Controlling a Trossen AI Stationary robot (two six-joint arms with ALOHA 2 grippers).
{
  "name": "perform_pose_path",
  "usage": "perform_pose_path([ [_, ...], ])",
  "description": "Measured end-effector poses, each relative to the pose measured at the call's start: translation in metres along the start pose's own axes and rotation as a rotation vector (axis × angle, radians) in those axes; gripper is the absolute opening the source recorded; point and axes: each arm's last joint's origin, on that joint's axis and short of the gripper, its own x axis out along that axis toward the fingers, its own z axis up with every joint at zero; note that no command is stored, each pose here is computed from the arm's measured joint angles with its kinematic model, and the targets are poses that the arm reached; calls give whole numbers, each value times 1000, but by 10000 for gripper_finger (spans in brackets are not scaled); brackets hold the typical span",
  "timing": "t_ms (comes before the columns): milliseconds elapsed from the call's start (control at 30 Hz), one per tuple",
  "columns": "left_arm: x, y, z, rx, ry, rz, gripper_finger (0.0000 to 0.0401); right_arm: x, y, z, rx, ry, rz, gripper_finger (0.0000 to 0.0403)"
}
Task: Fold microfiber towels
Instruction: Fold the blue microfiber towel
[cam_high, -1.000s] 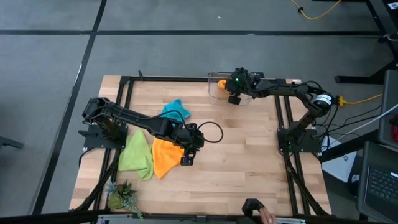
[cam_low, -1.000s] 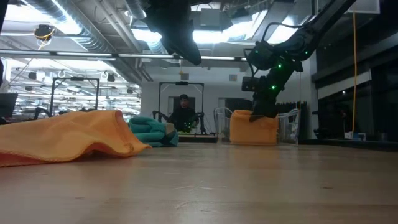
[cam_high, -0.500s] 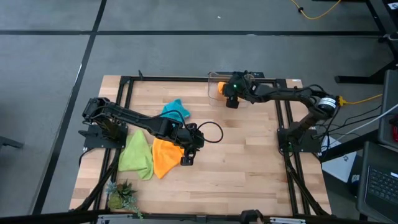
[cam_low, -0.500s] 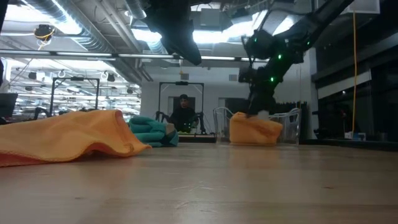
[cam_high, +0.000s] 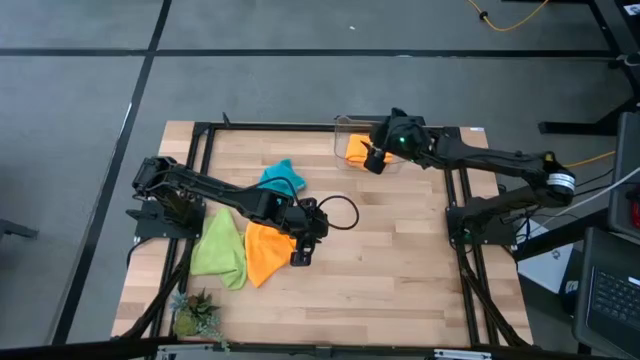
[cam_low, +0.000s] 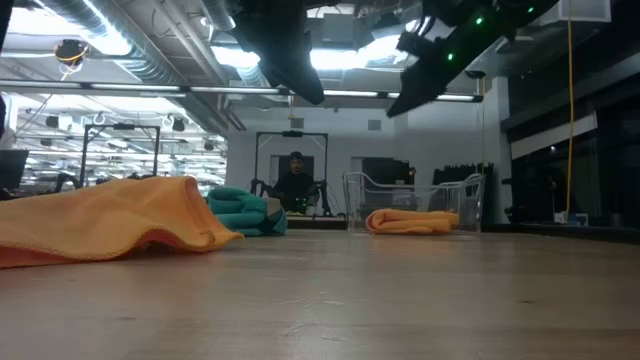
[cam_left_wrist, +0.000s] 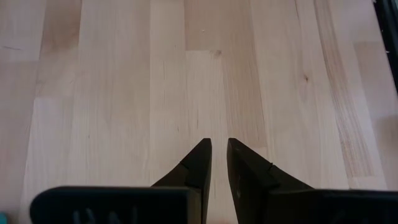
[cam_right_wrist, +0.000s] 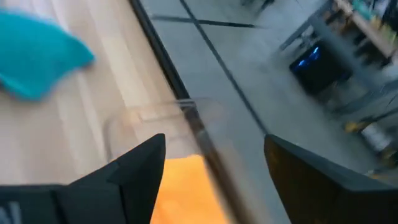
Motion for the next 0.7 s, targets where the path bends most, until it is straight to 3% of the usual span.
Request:
perform_pose_path([
  [100,0,0,0,-2,0,0,45,-10,7,0,108,-5,123,275],
  [200,0,-2,-1,-24,6,-2,45,-15,21,-1,159,15,341,275],
  [300,-7,-3,-13,-141,122,20,45,-20,39,-4,188,13,539,275],
  [367,-18,-5,-18,-190,178,42,45,-22,54,-6,196,11,605,275],
  [567,-50,-13,-36,-222,267,180,45,-18,99,-5,155,-89,677,275],
  [700,-66,-20,-45,-215,276,286,45,-1,123,-4,152,-129,543,275],
])
